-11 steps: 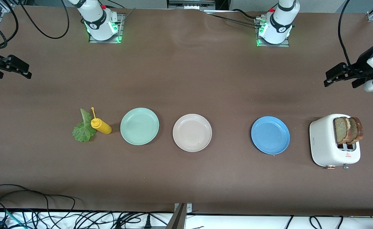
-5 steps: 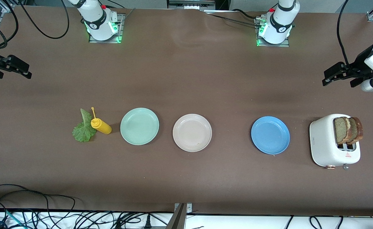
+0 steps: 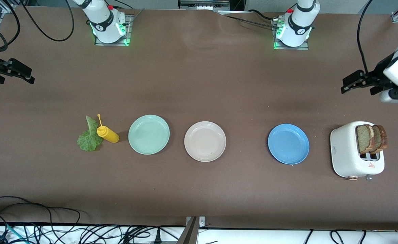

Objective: Make sandwich on beige plate with both arms
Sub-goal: 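Move the left gripper over the toaster and lower onto a bread slice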

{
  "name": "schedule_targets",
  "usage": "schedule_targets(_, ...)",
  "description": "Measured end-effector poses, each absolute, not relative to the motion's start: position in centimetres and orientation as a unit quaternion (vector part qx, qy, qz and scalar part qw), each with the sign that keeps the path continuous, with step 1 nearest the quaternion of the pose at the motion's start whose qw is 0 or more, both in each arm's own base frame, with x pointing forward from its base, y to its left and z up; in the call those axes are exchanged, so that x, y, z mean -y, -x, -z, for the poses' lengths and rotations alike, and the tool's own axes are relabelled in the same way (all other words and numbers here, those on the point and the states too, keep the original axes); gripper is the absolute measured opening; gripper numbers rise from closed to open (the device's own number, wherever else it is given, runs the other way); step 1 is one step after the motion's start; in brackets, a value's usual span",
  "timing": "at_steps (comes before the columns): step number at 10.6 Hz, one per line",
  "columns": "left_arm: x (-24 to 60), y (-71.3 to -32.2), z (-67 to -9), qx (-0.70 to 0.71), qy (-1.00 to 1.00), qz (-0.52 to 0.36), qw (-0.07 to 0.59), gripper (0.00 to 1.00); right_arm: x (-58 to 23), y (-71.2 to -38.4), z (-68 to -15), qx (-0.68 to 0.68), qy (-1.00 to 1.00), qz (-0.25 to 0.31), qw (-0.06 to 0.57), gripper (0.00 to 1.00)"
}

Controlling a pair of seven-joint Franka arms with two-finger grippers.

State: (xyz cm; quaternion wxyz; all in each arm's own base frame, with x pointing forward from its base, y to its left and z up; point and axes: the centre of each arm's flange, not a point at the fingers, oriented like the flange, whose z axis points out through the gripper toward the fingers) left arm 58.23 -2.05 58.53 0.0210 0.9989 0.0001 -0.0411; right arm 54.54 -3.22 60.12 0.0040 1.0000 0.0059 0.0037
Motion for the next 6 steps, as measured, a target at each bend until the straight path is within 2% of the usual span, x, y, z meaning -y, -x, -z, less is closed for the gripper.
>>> schedule_targets(3,1.0,-60.6,-54.5,-0.002,-0.998,0.054,-0.014,1.00,3.2,-54.5,-60.1,-0.006,-1.000,-0.004,0.004,1.00)
schedule_targets(6,0.0,-62.4,-52.9,-0.005,-0.999,0.044,-0.030,1.00,3.2,-54.5,-60.1,-0.006,-1.000,-0.004,0.004,1.00)
